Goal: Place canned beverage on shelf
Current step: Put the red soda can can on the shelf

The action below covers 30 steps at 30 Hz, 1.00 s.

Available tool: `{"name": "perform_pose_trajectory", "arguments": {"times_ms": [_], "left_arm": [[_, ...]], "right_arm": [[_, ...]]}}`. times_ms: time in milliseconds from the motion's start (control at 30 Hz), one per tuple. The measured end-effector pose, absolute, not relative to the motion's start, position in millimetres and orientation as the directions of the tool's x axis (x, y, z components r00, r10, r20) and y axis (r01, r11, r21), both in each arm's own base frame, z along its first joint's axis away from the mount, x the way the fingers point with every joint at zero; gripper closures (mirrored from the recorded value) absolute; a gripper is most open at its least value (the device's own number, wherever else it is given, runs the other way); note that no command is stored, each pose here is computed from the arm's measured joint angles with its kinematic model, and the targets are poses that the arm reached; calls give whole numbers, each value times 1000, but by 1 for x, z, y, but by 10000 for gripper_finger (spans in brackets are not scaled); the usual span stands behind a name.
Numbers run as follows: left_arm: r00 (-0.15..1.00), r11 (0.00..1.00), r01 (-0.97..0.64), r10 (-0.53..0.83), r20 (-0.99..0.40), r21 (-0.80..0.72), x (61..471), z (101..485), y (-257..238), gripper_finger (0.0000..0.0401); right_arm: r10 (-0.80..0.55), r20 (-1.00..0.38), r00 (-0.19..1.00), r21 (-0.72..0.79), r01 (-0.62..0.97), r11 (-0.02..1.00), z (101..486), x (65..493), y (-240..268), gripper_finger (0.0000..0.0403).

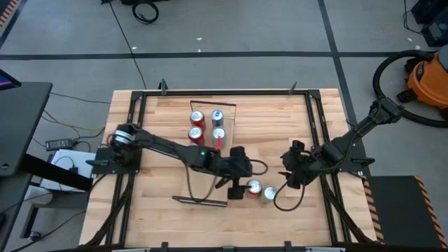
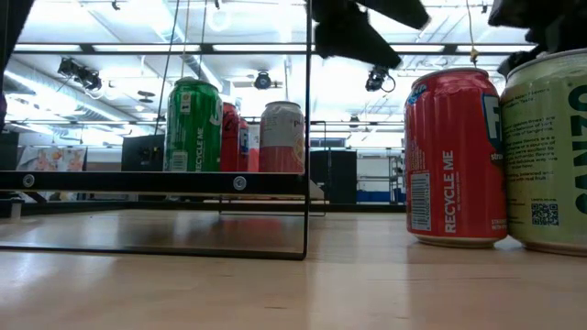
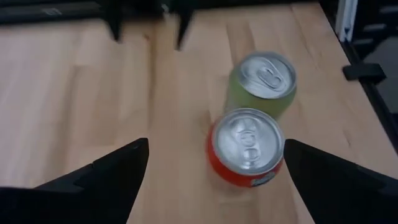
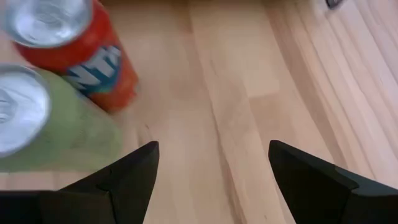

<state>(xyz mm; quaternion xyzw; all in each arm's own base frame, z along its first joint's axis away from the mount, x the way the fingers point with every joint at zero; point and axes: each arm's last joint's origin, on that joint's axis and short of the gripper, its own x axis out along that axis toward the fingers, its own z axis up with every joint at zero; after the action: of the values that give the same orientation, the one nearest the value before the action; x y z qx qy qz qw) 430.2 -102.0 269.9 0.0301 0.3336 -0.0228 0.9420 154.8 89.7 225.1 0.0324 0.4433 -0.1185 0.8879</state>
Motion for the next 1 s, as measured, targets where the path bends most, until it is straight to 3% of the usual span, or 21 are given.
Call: {"name": "perform_pose_trajectory", "arguments": {"times_ms": [333,567,1000], "left_arm": [[651,995,88,-15,-759,56,470,265,-117,16],[650,988,151,-80,-756,26,477,259,-125,16],[627,967,226,-53,-777,116,485,234,-127,16]], "right_arm": [[-183,-803,567,-44,251,967,224,151,92,89],[-183,-800,572,-41,253,967,224,151,92,89],[-183,-791,584,-36,254,967,225,152,93,89]]}}
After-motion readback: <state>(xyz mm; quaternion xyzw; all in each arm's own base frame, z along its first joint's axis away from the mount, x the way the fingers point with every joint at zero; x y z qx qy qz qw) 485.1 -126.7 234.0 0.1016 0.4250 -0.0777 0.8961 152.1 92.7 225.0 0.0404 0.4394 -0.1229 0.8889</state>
